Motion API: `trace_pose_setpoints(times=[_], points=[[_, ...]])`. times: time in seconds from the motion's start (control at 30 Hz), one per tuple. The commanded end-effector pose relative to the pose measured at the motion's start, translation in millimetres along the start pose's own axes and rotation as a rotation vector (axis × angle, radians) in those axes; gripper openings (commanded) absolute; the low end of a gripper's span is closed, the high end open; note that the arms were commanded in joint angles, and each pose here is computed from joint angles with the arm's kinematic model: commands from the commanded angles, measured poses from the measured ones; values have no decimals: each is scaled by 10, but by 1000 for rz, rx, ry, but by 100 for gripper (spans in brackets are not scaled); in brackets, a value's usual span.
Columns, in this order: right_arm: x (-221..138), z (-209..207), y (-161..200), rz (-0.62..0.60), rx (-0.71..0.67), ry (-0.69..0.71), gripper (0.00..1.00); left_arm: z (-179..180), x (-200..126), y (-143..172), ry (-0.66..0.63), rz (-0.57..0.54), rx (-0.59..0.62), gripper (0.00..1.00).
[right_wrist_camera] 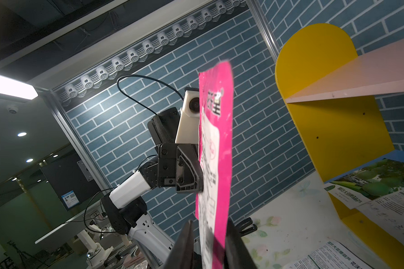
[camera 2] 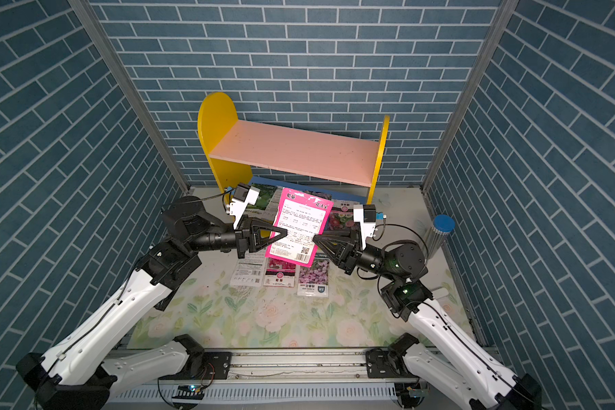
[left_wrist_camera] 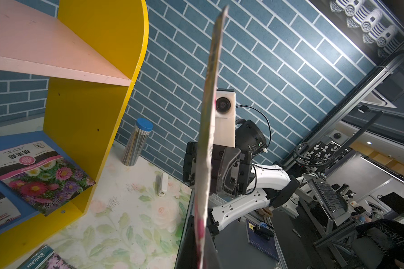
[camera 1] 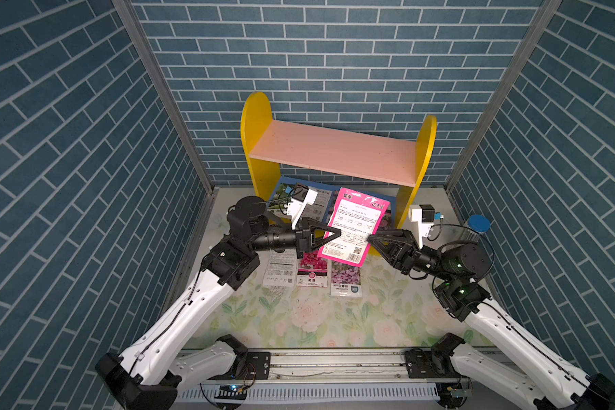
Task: Take the seed bag off the shelf
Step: Pick up the seed packet from the shelf.
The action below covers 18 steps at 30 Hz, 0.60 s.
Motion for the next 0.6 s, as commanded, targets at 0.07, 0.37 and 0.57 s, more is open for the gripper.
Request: trace_pose_setpoints(times=[0.07, 0.37, 0.57], points=[[23, 102, -40, -24, 1, -53, 14, 8, 38, -24, -4, -13, 8, 0], [-14, -25, 23, -28, 32, 12, 0, 247, -111, 31, -261, 58, 4, 44], [-56, -251, 177, -27, 88, 88, 0, 196, -425, 89, -421, 85, 1, 99]])
Point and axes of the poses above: each gripper's point midway between its finger pads, its own x axis out along the fingers, its own z axis along the line the jaws close on, y = z × x, the point moved 2 cm from there along -x, back along the fingers, and after that the axes turned 5 degrees about x, right-handed, at the moved point
